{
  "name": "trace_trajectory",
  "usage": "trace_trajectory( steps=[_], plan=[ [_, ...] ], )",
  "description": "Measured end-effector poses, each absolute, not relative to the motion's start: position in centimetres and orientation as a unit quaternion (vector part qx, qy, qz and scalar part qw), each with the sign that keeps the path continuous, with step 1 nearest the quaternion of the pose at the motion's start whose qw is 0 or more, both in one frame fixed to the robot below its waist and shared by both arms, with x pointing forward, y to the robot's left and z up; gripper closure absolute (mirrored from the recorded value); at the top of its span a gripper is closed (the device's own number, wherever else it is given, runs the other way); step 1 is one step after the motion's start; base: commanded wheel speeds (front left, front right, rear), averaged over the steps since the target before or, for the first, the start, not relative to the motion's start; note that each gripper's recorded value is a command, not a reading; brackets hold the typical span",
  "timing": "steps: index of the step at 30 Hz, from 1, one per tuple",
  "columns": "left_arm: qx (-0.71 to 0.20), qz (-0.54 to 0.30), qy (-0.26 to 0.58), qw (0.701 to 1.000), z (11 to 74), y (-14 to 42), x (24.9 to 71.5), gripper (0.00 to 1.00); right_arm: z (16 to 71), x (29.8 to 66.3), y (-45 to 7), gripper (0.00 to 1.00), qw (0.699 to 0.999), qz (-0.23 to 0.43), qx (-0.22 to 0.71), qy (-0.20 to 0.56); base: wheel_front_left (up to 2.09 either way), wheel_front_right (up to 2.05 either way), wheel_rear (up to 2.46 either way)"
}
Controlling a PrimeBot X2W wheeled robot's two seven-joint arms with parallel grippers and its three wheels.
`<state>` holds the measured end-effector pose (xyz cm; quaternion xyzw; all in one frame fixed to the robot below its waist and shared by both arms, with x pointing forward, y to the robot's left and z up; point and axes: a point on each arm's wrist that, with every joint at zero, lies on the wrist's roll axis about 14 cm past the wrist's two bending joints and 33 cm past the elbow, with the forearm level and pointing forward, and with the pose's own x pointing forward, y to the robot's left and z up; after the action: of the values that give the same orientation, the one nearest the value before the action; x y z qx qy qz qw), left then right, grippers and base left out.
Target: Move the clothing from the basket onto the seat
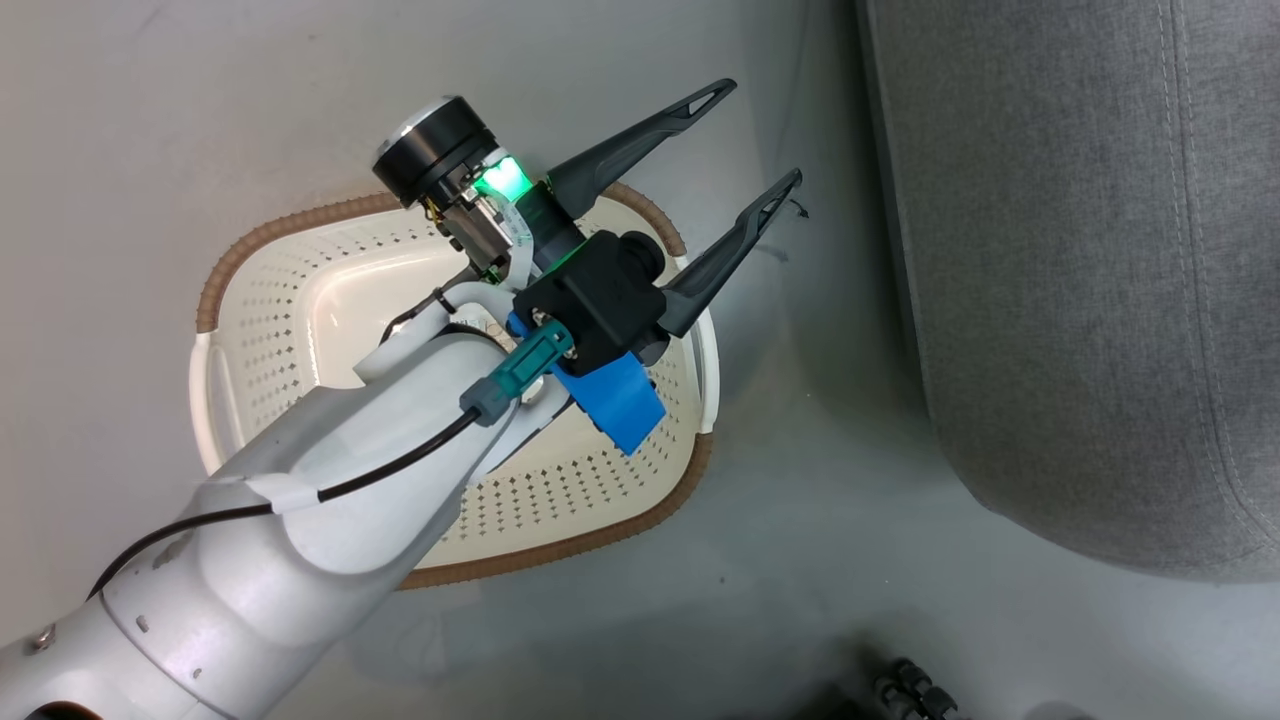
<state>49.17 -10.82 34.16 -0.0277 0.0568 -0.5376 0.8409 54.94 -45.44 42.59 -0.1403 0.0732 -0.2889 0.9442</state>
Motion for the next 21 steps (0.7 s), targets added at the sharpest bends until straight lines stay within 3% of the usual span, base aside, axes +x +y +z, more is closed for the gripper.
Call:
trace_trajectory(
  steps=[1,2,6,21],
  plan=[
    [-0.026,-0.537,0.056,0.841,34.2,-10.7,49.2,0.00,42.7,55.0,-45.4,0.48,0.944,-0.288,-0.141,0.071,0.00,0.00,0.00],
    [-0.024,-0.536,0.054,0.842,34.4,-10.7,49.2,0.00,42.8,55.0,-45.3,0.00,0.945,-0.288,-0.140,0.069,0.00,0.00,0.00],
    [-0.021,-0.534,0.044,0.844,35.7,-10.7,49.3,0.00,43.0,54.6,-44.5,0.00,0.948,-0.277,-0.139,0.071,0.00,0.00,0.00],
    [-0.017,-0.502,0.008,0.865,43.0,-10.3,48.0,0.00,45.2,45.4,-43.1,0.00,0.952,-0.265,-0.130,0.077,0.00,0.00,0.00]
  ],
)
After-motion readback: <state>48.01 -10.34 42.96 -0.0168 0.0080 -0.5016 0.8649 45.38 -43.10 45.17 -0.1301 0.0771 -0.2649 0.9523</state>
